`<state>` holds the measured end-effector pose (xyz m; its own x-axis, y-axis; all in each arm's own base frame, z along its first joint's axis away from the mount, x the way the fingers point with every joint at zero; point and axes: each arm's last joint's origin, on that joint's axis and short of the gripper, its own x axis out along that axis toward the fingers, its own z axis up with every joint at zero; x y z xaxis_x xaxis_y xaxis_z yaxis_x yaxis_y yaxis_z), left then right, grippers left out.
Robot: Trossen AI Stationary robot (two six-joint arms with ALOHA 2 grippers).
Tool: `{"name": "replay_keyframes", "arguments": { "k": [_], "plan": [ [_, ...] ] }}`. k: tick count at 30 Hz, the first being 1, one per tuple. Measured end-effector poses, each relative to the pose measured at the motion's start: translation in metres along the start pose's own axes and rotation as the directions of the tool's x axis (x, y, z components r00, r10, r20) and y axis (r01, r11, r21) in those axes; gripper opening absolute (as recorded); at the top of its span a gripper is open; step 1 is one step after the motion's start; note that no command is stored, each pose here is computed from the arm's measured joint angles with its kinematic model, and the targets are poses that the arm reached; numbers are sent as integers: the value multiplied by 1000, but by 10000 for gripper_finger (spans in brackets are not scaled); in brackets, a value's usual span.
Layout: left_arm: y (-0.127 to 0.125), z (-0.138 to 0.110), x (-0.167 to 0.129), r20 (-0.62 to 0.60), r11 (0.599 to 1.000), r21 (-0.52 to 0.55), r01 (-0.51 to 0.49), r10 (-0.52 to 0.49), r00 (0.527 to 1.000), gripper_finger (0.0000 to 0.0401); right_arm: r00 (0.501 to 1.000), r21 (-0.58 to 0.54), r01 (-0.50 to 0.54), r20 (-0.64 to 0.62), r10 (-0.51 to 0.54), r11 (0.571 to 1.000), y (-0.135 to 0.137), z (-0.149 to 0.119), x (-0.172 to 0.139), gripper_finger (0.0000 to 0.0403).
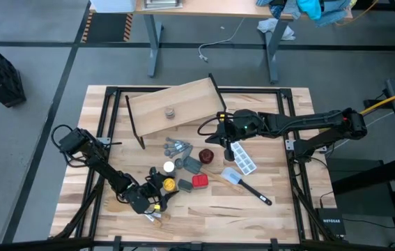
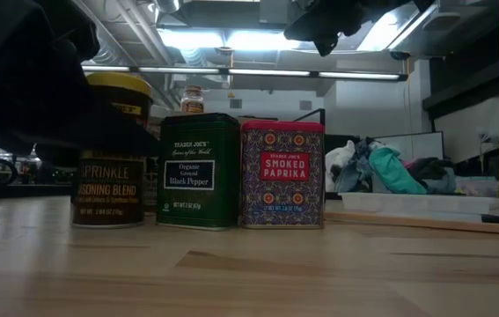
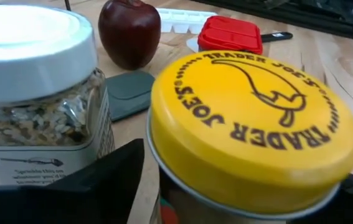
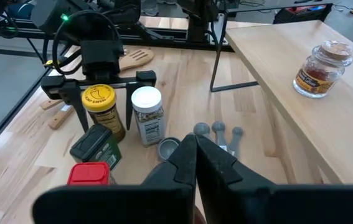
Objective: Shelf spices
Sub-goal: Remove the yellow seasoning bottle from the shelf, then remove the brown seasoning bottle from the shelf
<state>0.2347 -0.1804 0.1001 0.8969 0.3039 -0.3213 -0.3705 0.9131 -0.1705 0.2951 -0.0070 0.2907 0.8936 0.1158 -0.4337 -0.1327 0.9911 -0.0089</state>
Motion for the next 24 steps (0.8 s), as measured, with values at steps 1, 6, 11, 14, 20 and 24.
{"name": "replay_keyframes", "arguments": {
  "k": [1,6,11,14,20,24],
  "plan": [
    [0,0,0,0,1000,0,1,-1,1000,310,1000,0,0,0,0,1000,0,0,0,11],
    [-3,3,0,20,1000,-18,17,-16,1000,315,1000,0,0,0,0,1000,0,0,0,12],
    [-12,17,-2,71,998,25,54,-56,996,316,1000,0,0,0,0,1000,0,0,0,12],
    [-16,29,-6,98,996,68,65,-71,993,317,1000,21,1,0,-1,1000,0,0,0,12],
    [-17,55,-18,157,989,141,51,-74,985,317,1000,79,8,-1,-8,997,0,0,0,12],
    [-16,74,-26,197,980,197,36,-75,977,317,1000,75,9,-1,-9,997,0,0,0,12]
  ]
}}
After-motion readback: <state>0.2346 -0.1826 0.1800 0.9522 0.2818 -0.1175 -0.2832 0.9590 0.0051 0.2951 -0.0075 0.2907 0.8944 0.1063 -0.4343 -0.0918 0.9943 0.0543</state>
